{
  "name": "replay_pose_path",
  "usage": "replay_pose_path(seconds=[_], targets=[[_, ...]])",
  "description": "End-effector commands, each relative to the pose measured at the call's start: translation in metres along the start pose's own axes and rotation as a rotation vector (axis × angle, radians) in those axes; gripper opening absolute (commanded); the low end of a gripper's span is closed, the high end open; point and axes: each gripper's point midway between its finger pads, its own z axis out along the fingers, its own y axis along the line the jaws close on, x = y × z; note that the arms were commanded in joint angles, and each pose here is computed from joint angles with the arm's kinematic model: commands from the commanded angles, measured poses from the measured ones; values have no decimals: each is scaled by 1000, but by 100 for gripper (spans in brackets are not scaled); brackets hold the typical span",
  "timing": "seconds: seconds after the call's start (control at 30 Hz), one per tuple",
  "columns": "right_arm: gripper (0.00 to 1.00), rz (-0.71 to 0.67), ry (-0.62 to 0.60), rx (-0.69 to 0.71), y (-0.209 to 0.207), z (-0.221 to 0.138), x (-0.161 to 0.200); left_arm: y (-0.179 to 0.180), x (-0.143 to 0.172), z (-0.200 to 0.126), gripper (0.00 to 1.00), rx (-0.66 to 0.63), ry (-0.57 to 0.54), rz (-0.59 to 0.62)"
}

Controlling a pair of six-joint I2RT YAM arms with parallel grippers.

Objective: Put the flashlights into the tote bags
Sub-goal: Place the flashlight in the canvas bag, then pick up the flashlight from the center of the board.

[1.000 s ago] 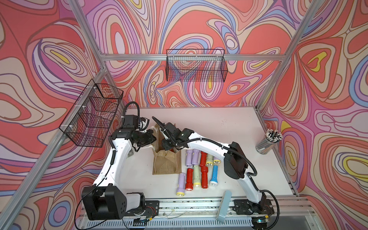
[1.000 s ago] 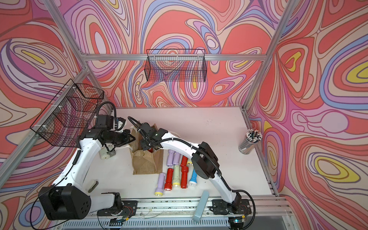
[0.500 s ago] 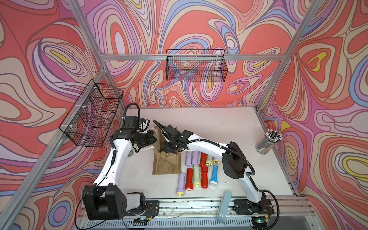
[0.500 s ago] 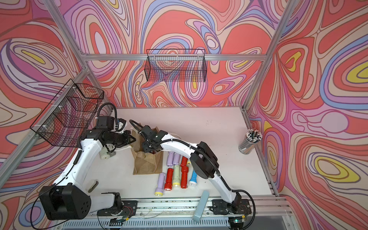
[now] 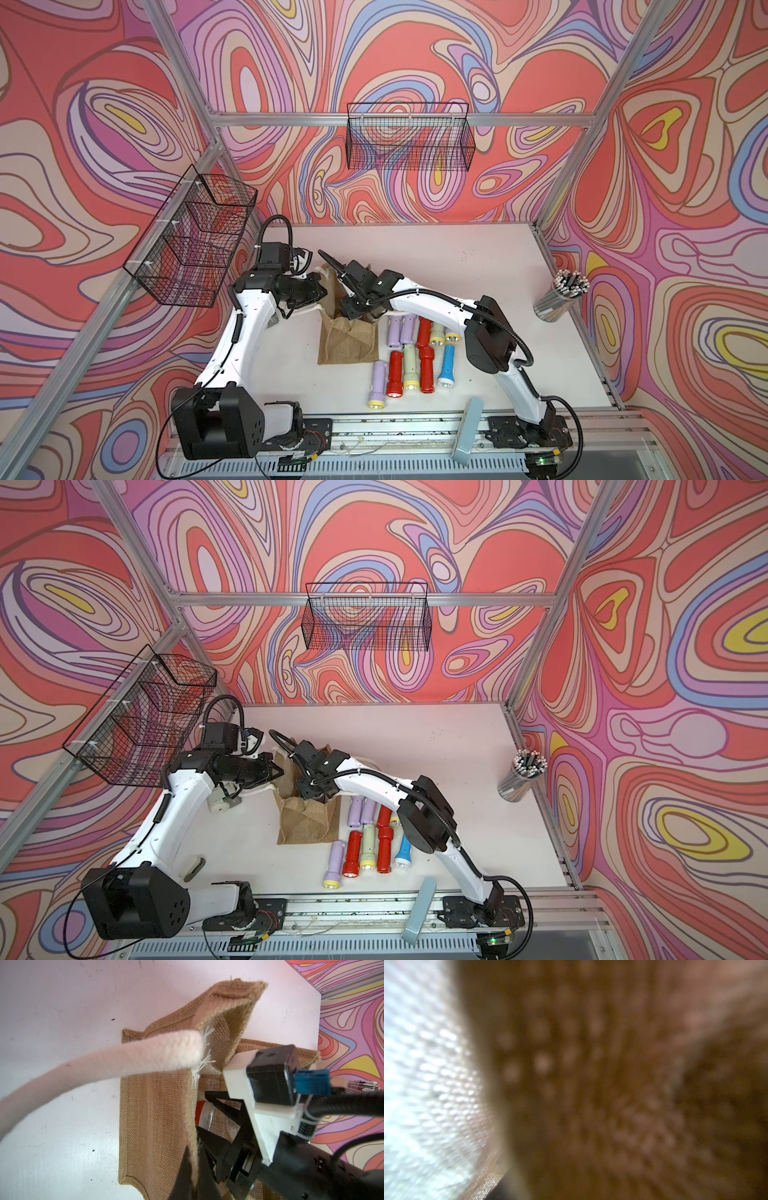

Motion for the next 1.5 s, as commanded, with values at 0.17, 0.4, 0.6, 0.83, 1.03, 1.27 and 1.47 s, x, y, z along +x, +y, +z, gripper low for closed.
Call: replay_pose_path(seconds=[0.17,0.4,0.6,0.83,1.03,1.27,1.47], targets=[[66,21,-84,11,0,-53,-21,5,0,5,0,-26,11,13],[67,20,-251,-39,6,-103,-58,7,-2,7,0,-38,11,14],[66,61,-360,38,-24,-141,-75,8,-1,7,0,-42,12,14],[67,138,-446,135,-65,-175,-82,10,0,8,0,-47,10,14],[67,262,-487,217,-114,-207,-71,10,0,6,0,-49,5,17],[67,426,-471,323,-173,-228,-34,10,0,8,0,-45,7,15],[69,530,-418,405,-214,-233,6,10,0,10,0,-40,8,12]])
